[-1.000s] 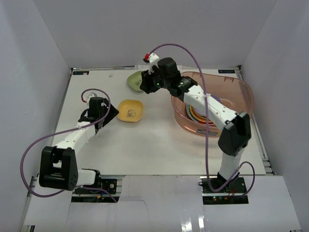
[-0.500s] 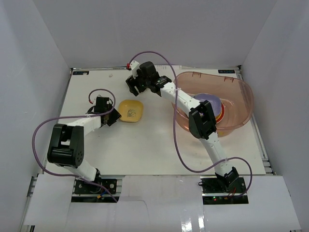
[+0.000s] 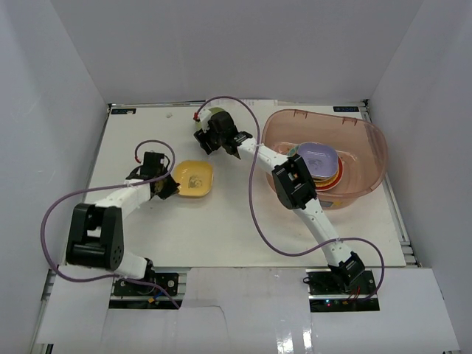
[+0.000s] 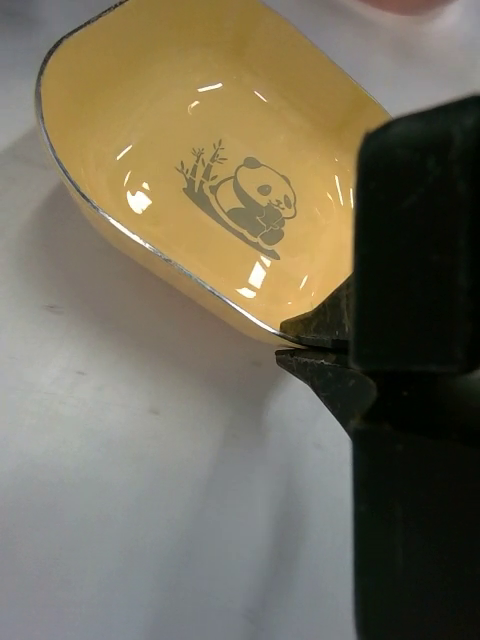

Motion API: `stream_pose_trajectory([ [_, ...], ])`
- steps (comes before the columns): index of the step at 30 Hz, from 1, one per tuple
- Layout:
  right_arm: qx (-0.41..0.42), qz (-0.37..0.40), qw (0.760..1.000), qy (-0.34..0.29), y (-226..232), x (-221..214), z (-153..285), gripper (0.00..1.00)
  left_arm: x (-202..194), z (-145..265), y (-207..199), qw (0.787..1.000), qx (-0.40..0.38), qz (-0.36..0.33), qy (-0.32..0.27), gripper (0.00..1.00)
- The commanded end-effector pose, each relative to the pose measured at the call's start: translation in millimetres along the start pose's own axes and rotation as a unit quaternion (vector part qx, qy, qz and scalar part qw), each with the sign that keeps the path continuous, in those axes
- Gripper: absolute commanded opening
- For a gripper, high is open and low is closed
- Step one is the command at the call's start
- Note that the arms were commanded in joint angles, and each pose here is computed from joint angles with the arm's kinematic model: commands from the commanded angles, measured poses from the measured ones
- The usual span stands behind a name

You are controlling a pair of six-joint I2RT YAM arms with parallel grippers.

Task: Place the plates into the plastic bin on the countertop

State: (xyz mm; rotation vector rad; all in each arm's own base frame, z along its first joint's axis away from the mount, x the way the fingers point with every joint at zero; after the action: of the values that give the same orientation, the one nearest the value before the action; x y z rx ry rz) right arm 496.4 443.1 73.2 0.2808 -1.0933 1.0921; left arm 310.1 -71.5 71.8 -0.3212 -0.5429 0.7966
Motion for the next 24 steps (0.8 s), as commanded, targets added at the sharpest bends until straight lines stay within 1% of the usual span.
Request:
stream_pose_trajectory([
  [1, -0.042, 0.011, 0.998, -0.044, -22.3, 23.0, -1.1, 0.65, -14.1, 39.1, 10.4, 0.999, -0.020, -0.023, 0.021, 0.00],
  [3, -0.041, 0.006, 0.998, -0.039, -21.7, 16.7, -4.8, 0.60, -13.7, 59.1, 12.5, 0.999, -0.037, -0.027, 0.005, 0.00],
  [4, -0.038, 0.001, 0.999, -0.036, -19.4, 14.6, -5.8, 0.55, -15.6, 65.7, 15.3, 0.999, -0.035, -0.027, 0.005, 0.00],
  [5, -0.033, -0.003, 0.999, -0.027, -14.4, 7.1, -6.6, 0.51, -13.4, 72.4, 14.0, 0.999, -0.042, -0.029, -0.004, 0.00],
  [6, -0.029, -0.005, 0.999, -0.022, -10.3, 3.2, -6.1, 0.47, -9.3, 84.3, 8.7, 0.997, -0.061, -0.033, -0.018, 0.00],
  [7, -0.037, -0.003, 0.999, -0.040, -14.2, 15.8, 0.1, 0.35, -7.7, 90.4, 8.9, 0.997, -0.061, -0.038, -0.022, 0.00],
  [8, -0.028, -0.001, 0.999, -0.028, -2.1, 6.0, 0.2, 0.31, -1.3, 101.6, 2.2, 0.996, -0.075, -0.041, -0.039, 0.00],
  [9, -0.028, 0.004, 0.999, -0.042, -3.1, 20.1, 9.3, 0.27, -0.5, 107.4, 1.9, 0.995, -0.077, -0.043, -0.042, 0.00],
  [10, -0.022, 0.012, 0.998, -0.052, 4.5, 28.1, 12.1, 0.19, 1.7, 112.5, 0.7, 0.994, -0.081, -0.047, -0.048, 0.00],
  [11, -0.017, 0.016, 0.998, -0.056, 8.2, 33.0, 15.7, 0.13, 7.9, 117.6, 0.2, 0.993, -0.079, -0.048, -0.069, 0.00],
  [12, -0.015, 0.020, 0.998, -0.064, 9.1, 46.8, 25.6, 0.08, 12.0, 129.2, -4.9, 0.991, -0.096, -0.050, -0.084, 0.00],
  [15, 0.006, 0.028, 0.994, -0.108, 18.2, 87.1, 54.7, 0.08, 18.2, 150.8, -12.2, 0.985, -0.124, -0.054, -0.107, 0.00],
  [16, 0.009, 0.025, 0.991, -0.133, 16.4, 103.9, 66.1, 0.08, 19.4, 155.9, -13.5, 0.984, -0.129, -0.056, -0.112, 0.00],
  [17, 0.000, 0.027, 0.986, -0.166, 7.4, 134.3, 92.4, 0.08, 19.0, 160.6, -14.5, 0.983, -0.135, -0.058, -0.114, 0.00],
  [18, 0.003, 0.026, 0.985, -0.173, 7.8, 139.0, 102.5, 0.08, 19.7, 170.2, -18.2, 0.979, -0.151, -0.059, -0.123, 0.00],
  [19, -0.004, 0.027, 0.981, -0.191, 3.5, 152.9, 117.1, 0.08, 19.8, 174.4, -20.5, 0.977, -0.159, -0.061, -0.126, 0.00],
  [20, -0.018, 0.032, 0.975, -0.221, -6.2, 181.6, 150.3, 0.08, 19.0, 178.8, -23.5, 0.975, -0.168, -0.064, -0.129, 0.00],
  [22, -0.044, 0.032, 0.974, -0.221, -13.7, 189.4, 177.3, 0.08, 17.0, 189.5, -30.2, 0.969, -0.196, -0.068, -0.132, 0.00],
  [23, -0.068, 0.037, 0.967, -0.244, -24.3, 210.3, 215.1, 0.08, 16.3, 192.9, -34.5, 0.966, -0.209, -0.070, -0.135, 0.00],
  [24, -0.093, 0.032, 0.971, -0.218, -27.1, 193.9, 220.6, 0.08, 8.9, 195.5, -37.9, 0.963, -0.229, -0.076, -0.118, 0.00],
])
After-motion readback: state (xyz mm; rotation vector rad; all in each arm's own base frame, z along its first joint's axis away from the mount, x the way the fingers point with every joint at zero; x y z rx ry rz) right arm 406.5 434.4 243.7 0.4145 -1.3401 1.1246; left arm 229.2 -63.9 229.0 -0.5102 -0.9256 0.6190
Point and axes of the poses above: each gripper's point midway between its finger pads, its own z axis back along the fingers, its own y axis along the line the jaws close on, x = y × z, the point moved 4 cm from there along z, back along the fingers, and after that the axes turned 13 degrees about z, right-handed, at the moved point
